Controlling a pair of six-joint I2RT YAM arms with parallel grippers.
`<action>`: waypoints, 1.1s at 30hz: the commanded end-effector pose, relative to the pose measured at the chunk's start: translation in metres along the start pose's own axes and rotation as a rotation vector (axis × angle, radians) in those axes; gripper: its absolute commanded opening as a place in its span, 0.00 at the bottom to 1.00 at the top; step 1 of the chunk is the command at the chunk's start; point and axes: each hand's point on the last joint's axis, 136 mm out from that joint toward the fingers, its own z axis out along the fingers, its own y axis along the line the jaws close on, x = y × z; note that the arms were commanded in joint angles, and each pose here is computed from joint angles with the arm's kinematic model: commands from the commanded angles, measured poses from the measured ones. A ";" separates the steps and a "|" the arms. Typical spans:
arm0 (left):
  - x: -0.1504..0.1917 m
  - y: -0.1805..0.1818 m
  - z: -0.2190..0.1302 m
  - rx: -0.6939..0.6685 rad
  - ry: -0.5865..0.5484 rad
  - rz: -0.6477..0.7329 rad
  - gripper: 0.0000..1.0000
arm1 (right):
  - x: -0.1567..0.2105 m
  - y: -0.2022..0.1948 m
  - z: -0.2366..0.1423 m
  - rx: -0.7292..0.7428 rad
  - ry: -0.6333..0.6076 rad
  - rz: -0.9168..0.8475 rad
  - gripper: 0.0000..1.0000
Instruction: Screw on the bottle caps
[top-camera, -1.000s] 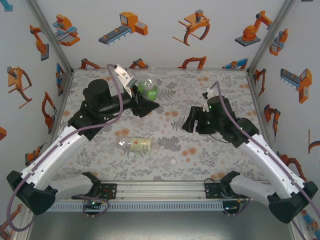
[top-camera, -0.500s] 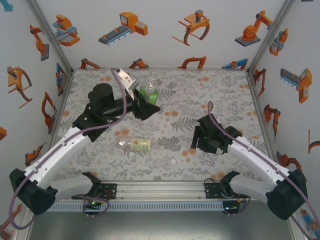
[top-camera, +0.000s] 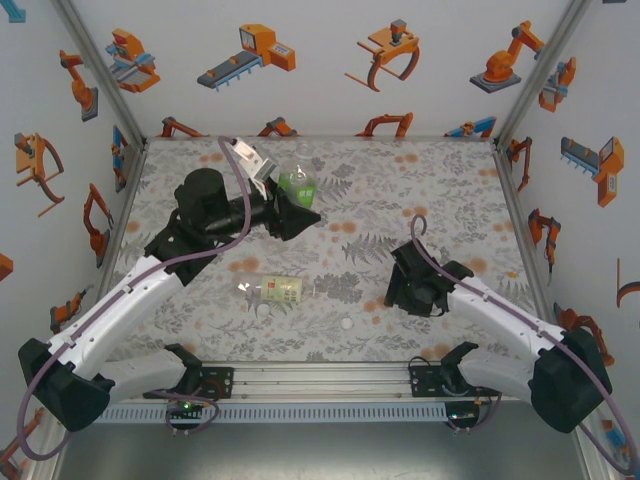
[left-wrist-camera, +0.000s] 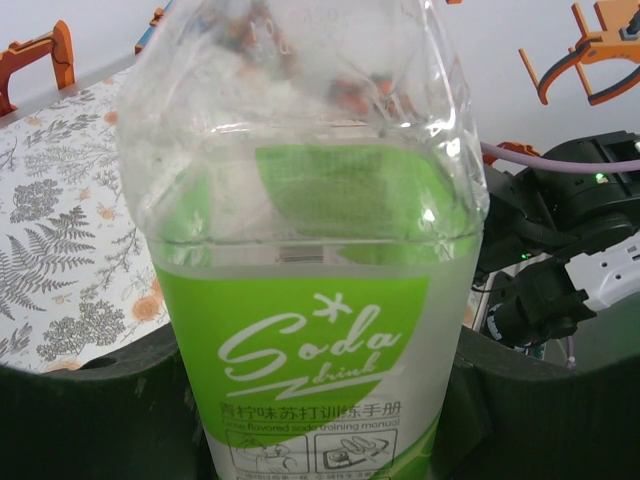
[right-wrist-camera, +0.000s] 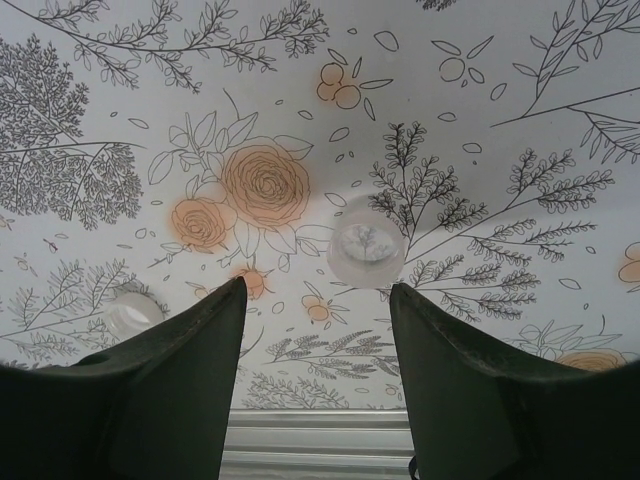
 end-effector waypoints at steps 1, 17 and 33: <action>-0.012 -0.006 -0.002 0.019 -0.038 0.004 0.14 | -0.001 -0.001 0.004 0.014 -0.010 0.012 0.55; -0.007 -0.004 0.000 0.019 -0.025 -0.019 0.14 | 0.006 -0.010 0.014 0.070 0.024 0.041 0.53; -0.003 -0.001 0.004 0.016 -0.014 -0.036 0.13 | 0.010 -0.014 0.019 0.105 0.049 0.046 0.52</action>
